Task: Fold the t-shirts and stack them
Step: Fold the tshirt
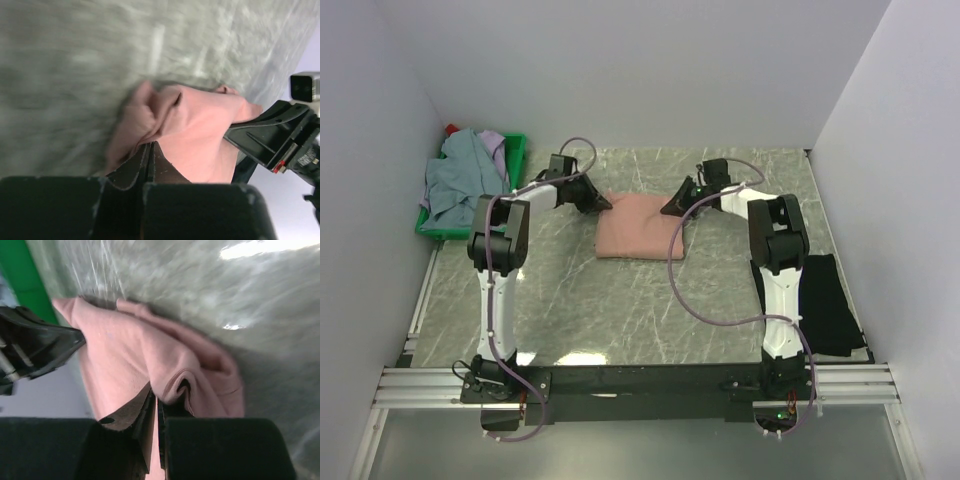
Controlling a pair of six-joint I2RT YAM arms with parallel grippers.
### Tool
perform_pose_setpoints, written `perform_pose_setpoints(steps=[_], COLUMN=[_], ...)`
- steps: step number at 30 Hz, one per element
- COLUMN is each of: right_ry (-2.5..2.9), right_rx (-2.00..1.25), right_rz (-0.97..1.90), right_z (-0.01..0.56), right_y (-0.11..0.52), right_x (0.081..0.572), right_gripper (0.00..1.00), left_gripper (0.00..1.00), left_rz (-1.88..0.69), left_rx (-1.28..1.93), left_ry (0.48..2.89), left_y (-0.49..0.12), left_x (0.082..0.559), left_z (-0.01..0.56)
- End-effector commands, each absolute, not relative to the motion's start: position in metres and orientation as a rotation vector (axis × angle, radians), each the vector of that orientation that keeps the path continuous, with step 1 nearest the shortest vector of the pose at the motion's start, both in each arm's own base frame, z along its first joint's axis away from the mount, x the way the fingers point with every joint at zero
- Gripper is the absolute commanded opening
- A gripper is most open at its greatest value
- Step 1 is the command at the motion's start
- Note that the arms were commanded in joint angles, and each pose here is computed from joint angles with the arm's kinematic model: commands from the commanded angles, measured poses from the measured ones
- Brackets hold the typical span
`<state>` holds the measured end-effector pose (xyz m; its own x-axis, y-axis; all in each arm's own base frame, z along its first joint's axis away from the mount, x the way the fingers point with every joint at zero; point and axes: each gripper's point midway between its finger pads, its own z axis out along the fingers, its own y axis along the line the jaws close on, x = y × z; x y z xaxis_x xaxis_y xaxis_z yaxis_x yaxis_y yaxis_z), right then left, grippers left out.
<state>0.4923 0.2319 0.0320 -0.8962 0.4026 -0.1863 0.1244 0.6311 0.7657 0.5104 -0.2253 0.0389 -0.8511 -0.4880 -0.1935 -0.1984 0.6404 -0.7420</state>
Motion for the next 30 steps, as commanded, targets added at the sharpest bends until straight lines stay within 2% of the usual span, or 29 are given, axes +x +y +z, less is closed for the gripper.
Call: perform_pose_setpoints(steps=[1, 11, 16, 20, 21, 26, 30], right_ry=[2.409, 2.314, 2.27, 2.243, 2.217, 2.279, 2.297], right_rx=[0.482, 0.622, 0.57, 0.55, 0.498, 0.4, 0.359], right_rz=[1.281, 1.444, 1.357, 1.304, 1.315, 1.286, 1.361], right_z=[0.053, 0.063, 0.097, 0.122, 0.142, 0.135, 0.124], right_y=[0.223, 0.192, 0.174, 0.172, 0.182, 0.216, 0.24], right_x=[0.518, 0.519, 0.517, 0.49, 0.481, 0.431, 0.404], right_gripper=[0.12, 0.13, 0.15, 0.16, 0.16, 0.16, 0.16], left_gripper=[0.01, 0.01, 0.01, 0.01, 0.01, 0.01, 0.01], left_rz=[-1.052, -1.083, -1.094, -1.012, -0.992, -1.037, -1.15], left_rx=[-0.603, -0.636, -0.578, -0.569, -0.565, -0.486, -0.492], left_ry=[2.402, 2.381, 2.322, 2.294, 2.296, 2.3, 2.37], left_y=[-0.207, -0.2, -0.197, -0.192, -0.192, -0.228, -0.252], left_x=[0.528, 0.53, 0.539, 0.535, 0.531, 0.493, 0.437], left_z=[0.041, 0.047, 0.086, 0.113, 0.116, 0.138, 0.114])
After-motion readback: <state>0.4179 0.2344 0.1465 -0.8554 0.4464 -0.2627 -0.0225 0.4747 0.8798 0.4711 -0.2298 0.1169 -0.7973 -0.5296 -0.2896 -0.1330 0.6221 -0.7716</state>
